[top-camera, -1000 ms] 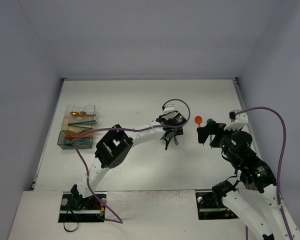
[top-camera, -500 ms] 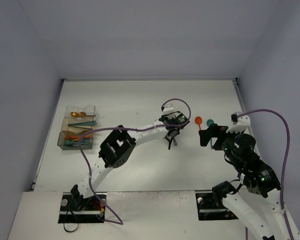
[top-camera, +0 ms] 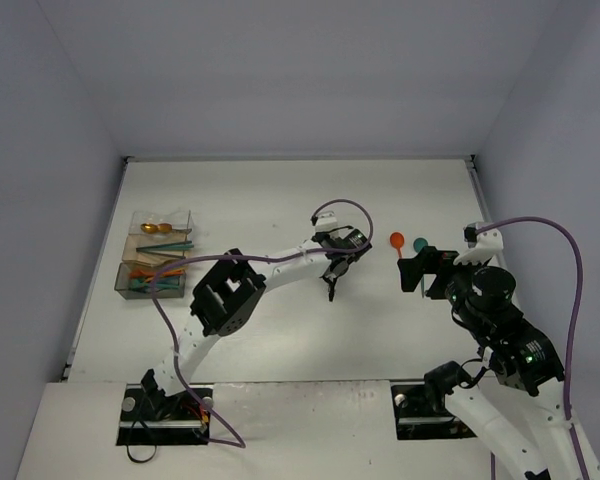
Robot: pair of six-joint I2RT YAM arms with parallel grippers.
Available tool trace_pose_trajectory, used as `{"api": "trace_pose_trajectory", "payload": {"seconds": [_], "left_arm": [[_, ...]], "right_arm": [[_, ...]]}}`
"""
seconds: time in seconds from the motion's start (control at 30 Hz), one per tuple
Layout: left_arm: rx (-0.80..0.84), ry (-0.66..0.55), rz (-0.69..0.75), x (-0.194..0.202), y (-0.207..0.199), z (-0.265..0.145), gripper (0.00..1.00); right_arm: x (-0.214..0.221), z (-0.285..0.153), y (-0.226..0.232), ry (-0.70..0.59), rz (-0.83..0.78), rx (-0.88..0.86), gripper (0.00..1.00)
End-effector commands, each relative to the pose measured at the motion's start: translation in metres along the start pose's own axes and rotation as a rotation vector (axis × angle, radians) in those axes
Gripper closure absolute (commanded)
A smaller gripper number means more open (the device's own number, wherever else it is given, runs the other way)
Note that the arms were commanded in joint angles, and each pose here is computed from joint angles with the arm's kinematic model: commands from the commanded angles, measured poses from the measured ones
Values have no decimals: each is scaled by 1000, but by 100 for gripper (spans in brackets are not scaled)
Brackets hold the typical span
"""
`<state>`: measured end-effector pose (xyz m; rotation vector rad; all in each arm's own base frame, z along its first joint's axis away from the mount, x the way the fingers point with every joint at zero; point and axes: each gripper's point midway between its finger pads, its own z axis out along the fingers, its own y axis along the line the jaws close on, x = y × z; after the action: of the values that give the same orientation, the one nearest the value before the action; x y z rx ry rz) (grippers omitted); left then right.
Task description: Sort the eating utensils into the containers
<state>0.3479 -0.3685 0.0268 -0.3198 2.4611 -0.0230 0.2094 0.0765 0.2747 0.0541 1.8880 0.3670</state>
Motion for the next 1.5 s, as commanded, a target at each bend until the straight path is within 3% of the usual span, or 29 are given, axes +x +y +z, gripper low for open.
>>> {"api": "trace_pose_trajectory", "payload": {"seconds": [0.0,0.17,0.33,0.63,0.83,1.1,1.47], "left_arm": [[-163,146,114,25,69,0,100],[-108,74,92,-18,76,-35,100],[-28,9,-59,-75,95,-81,100],[25,-105,-354,-171,175,-134,100],[-32,-96,-602,-214,255,-122,100],[-68,-41,-849,-251,329,-89,100],[-93,105,-993,-249,358,-32,100]], "right_arm": [[-25,-1,9,-61,-3,-30,1],[-29,-2,13,-66,-11,-47,0],[-32,-3,19,-60,-27,-72,0],[-33,-2,26,-52,-46,-96,0],[-31,2,29,-35,-56,-101,0],[-40,3,28,-51,-91,-74,0],[-45,3,21,-72,-142,-31,0]]}}
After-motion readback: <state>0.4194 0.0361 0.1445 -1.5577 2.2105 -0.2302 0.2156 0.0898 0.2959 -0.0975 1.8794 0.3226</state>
